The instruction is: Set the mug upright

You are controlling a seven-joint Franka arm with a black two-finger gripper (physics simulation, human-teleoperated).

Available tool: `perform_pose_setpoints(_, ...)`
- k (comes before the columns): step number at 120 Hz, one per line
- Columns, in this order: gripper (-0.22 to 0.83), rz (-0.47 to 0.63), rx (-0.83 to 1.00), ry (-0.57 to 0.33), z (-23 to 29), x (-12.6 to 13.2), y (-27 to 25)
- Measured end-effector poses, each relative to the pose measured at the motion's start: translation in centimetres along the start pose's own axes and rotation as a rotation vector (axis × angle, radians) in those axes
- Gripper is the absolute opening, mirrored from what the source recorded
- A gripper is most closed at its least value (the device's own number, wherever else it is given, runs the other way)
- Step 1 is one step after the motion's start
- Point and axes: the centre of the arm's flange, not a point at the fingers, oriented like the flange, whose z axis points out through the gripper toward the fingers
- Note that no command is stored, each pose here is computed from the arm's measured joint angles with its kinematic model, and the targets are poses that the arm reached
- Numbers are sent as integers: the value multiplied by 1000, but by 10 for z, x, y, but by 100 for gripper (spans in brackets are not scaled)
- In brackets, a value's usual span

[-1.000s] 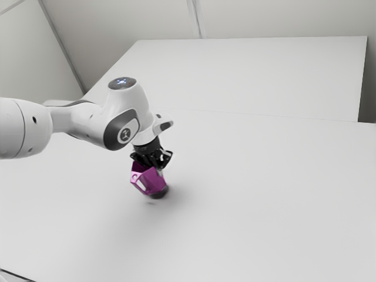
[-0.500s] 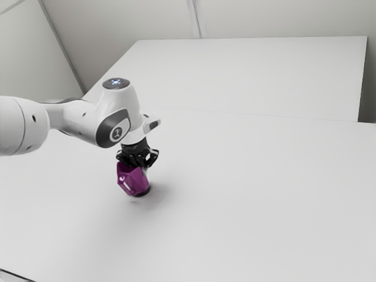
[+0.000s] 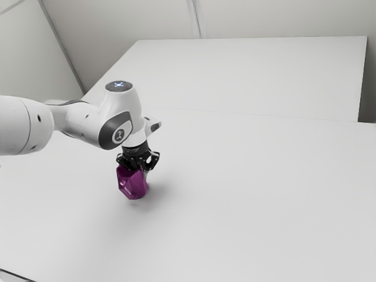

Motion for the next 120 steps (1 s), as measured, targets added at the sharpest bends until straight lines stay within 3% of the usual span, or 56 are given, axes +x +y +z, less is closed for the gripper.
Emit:
perform_pose_setpoints(20,29,-2,-19,4,-5,4,1)
perform_pose_setpoints(41,47,5,-43,21,-18,10,3)
perform_pose_setpoints(71,57,22,-78,46,-45,21,6)
perform_pose_setpoints(120,61,102,-99,80,-136,61,-29)
